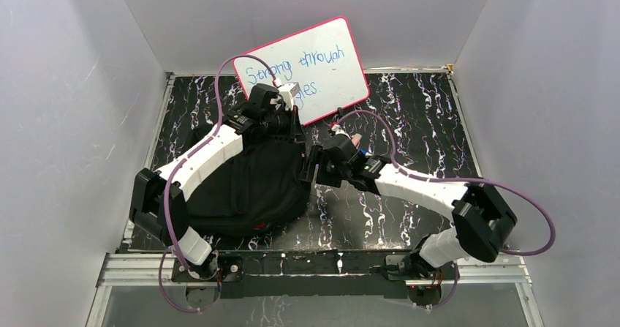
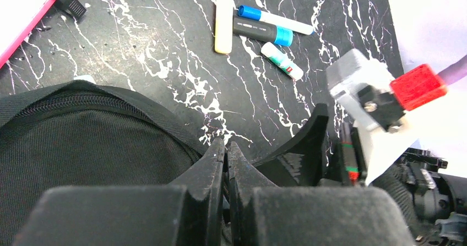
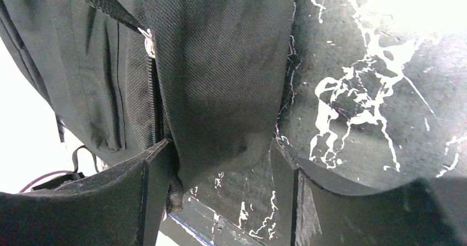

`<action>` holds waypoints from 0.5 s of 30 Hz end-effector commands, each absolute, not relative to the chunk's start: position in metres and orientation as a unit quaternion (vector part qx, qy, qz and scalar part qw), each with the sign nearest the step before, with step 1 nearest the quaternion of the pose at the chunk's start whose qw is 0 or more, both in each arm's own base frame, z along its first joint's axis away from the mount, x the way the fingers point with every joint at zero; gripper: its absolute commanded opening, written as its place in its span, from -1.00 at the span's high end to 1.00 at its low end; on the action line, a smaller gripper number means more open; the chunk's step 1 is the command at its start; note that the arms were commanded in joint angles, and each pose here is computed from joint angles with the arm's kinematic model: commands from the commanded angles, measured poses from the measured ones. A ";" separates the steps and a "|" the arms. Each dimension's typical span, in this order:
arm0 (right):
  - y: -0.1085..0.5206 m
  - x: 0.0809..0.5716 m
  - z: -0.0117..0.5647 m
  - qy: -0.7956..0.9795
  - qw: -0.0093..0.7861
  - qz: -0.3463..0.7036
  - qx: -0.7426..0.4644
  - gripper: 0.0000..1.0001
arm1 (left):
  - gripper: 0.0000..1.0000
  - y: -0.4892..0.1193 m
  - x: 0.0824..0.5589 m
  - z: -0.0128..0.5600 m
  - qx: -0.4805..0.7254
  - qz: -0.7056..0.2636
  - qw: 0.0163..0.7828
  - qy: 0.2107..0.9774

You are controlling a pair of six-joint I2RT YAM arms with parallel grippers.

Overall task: Pack the student bag
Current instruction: Zip the student bag at the center of the board.

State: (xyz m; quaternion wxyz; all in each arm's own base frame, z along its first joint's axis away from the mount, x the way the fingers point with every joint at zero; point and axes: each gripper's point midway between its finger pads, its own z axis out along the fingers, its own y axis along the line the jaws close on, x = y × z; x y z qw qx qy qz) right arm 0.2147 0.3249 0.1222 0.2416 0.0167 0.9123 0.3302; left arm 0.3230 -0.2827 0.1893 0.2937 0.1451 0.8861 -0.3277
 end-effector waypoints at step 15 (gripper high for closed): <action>0.327 0.210 0.109 0.931 0.247 0.268 -0.018 -0.06 | 1.00 -0.284 0.330 0.217 0.157 -0.351 0.332 0.862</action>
